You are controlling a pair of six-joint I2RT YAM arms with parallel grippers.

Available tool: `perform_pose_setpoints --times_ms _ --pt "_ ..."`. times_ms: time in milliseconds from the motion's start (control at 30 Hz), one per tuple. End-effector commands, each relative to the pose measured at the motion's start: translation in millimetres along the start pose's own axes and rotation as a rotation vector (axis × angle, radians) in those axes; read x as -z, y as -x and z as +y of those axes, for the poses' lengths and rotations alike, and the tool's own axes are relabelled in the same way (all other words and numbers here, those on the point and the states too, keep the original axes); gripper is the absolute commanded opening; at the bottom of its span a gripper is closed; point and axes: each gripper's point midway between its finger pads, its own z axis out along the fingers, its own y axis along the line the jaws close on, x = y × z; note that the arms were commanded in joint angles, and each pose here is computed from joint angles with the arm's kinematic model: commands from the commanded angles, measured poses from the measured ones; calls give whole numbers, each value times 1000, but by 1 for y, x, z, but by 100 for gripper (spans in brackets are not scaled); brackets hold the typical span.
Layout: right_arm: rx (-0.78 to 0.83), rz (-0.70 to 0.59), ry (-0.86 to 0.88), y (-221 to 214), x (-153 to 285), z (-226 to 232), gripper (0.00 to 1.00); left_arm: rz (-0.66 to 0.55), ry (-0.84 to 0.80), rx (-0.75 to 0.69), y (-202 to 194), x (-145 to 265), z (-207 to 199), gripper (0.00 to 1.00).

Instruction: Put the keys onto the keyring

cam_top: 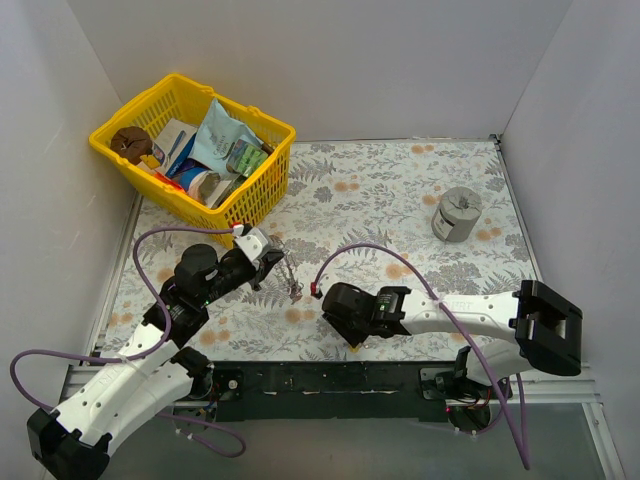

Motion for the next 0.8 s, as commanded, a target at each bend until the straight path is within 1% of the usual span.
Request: perform_pose_setpoints --times_ms 0,333,467,600,633,700,733,767 --pt "-13 -44 -9 8 -6 1 44 -66 28 -18 18 2 6 0" --pt "9 -18 -4 1 -18 3 43 -70 40 -21 20 2 8 0" --pt "13 7 -16 -7 -23 1 39 -70 40 -21 21 2 8 0" --pt "-5 49 -65 -18 -27 -9 35 -76 46 -24 23 4 9 0" --pt "-8 60 -75 -20 -28 -11 31 -74 45 -23 23 4 9 0" --pt "-20 58 -77 -20 -28 -13 27 -74 42 -25 23 4 9 0" --pt "-23 46 -69 -17 -27 -12 21 -70 42 -22 22 3 8 0" --pt "-26 41 -69 -16 -26 -13 18 -69 45 -24 22 4 9 0"
